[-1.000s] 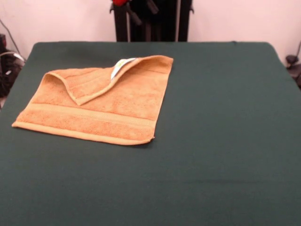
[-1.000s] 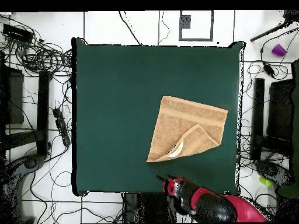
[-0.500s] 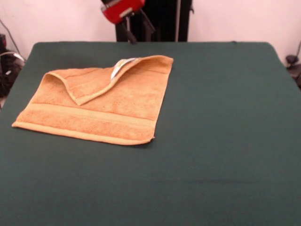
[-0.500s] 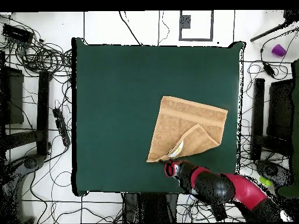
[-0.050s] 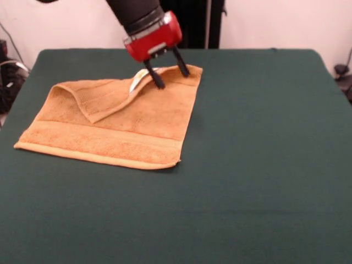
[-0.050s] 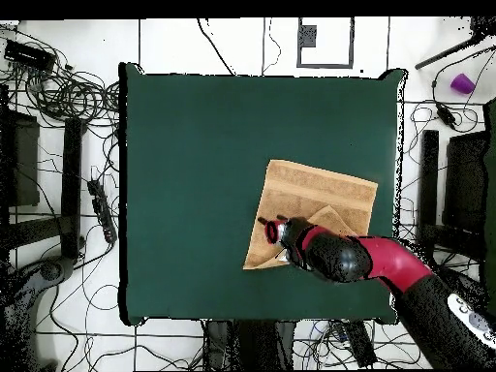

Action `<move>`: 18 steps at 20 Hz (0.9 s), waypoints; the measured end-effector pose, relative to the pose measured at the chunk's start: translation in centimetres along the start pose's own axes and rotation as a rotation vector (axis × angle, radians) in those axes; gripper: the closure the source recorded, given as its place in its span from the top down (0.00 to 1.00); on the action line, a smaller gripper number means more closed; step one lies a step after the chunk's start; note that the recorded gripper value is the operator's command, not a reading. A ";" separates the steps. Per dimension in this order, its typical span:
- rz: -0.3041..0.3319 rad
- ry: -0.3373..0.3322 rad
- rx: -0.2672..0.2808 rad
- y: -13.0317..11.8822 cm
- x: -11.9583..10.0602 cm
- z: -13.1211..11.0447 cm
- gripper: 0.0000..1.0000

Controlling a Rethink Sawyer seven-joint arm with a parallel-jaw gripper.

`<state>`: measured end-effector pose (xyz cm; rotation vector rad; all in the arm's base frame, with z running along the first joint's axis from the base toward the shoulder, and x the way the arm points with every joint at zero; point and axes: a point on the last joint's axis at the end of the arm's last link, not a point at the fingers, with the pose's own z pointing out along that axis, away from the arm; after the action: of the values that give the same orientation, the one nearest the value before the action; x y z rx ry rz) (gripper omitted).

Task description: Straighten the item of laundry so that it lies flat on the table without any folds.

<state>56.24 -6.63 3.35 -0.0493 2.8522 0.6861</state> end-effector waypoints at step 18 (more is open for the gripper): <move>0.138 -0.112 -0.042 -7.8 -6.0 1.8 1.00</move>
<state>63.04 -12.87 -0.45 0.1757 2.7530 0.7512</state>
